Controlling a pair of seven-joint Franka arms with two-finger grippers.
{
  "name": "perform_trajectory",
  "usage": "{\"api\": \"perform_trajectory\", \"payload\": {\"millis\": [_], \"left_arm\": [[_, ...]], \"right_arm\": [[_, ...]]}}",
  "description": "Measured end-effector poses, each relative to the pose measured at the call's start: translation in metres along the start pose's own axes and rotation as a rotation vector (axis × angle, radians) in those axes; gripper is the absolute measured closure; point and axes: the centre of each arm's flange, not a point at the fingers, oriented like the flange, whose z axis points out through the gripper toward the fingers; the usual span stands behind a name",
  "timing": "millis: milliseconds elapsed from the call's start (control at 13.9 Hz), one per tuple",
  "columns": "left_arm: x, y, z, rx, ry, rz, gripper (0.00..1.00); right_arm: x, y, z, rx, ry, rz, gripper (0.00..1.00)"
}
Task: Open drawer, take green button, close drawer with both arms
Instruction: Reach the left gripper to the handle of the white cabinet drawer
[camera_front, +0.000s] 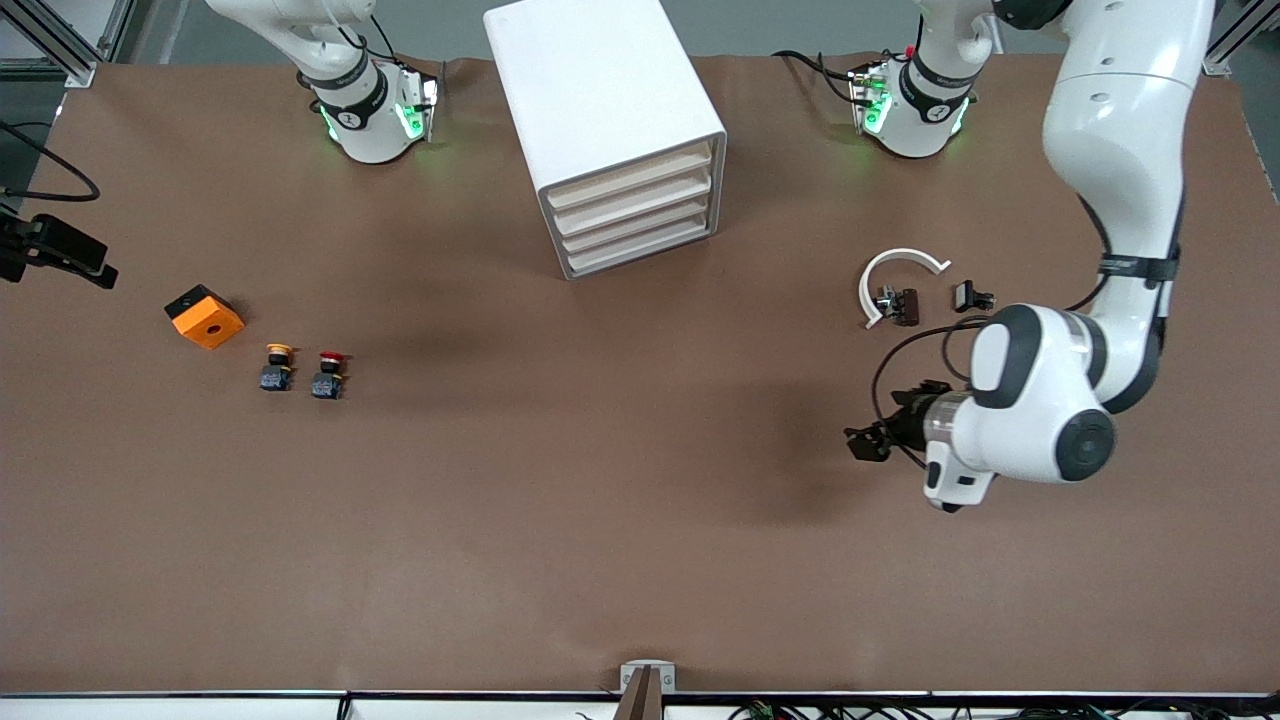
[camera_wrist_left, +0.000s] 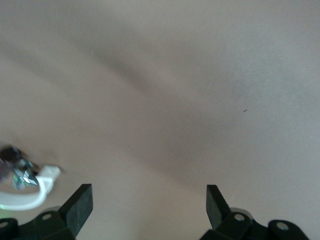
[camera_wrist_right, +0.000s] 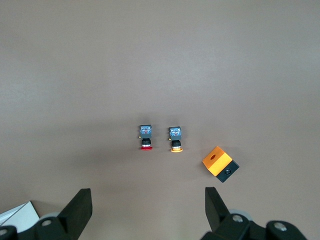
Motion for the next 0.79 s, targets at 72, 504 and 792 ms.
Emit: {"api": "perform_trajectory", "payload": {"millis": [72, 504, 792], "left_arm": [[-0.006, 0.006, 0.006, 0.005, -0.006, -0.064, 0.0], [-0.05, 0.039, 0.038, 0.002, -0.114, -0.359, 0.0], [-0.09, 0.064, 0.068, 0.031, -0.198, -0.541, 0.0]], "right_arm": [[0.0, 0.0, 0.0, 0.0, -0.001, 0.0, 0.0], [0.001, 0.0, 0.002, 0.0, -0.003, 0.0, 0.0], [0.001, 0.0, 0.002, 0.0, -0.003, 0.0, 0.0]]}}
